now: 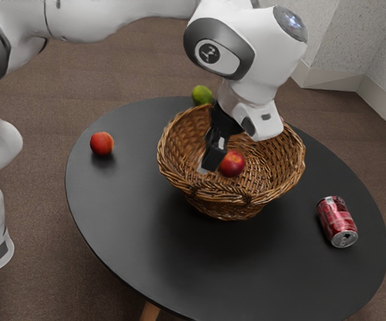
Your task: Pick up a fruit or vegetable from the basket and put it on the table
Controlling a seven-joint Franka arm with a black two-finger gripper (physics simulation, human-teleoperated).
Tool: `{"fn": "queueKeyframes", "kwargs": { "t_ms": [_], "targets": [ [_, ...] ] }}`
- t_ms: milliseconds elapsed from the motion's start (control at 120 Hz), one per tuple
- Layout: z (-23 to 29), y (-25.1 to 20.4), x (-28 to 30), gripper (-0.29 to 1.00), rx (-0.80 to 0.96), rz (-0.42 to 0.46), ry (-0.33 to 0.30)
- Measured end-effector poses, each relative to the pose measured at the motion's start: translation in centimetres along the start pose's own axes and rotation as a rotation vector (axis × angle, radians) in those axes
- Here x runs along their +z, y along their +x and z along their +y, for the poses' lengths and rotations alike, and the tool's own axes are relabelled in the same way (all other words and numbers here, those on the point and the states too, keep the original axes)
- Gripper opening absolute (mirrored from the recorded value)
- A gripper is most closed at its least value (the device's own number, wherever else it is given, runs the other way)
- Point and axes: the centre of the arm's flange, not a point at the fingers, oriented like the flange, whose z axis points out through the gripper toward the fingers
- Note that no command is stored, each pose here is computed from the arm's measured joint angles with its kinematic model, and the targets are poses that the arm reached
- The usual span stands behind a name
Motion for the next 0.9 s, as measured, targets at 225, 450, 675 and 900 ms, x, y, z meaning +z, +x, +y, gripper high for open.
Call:
{"fn": "queueKeyframes", "kwargs": {
  "t_ms": [225, 450, 675, 900],
  "targets": [
    [-3.6, 0.9, -1.7, 0.7, -0.093, 0.171, -0.021],
    [-12.4, 1.6, 0.6, 0.7, -0.277, 0.172, -0.06],
    [-26.2, 0.9, 9.4, 0.7, -0.554, 0.05, -0.124],
    [-23.5, 2.8, 8.5, 0.7, -0.514, 0.101, -0.142]
  ]
}}
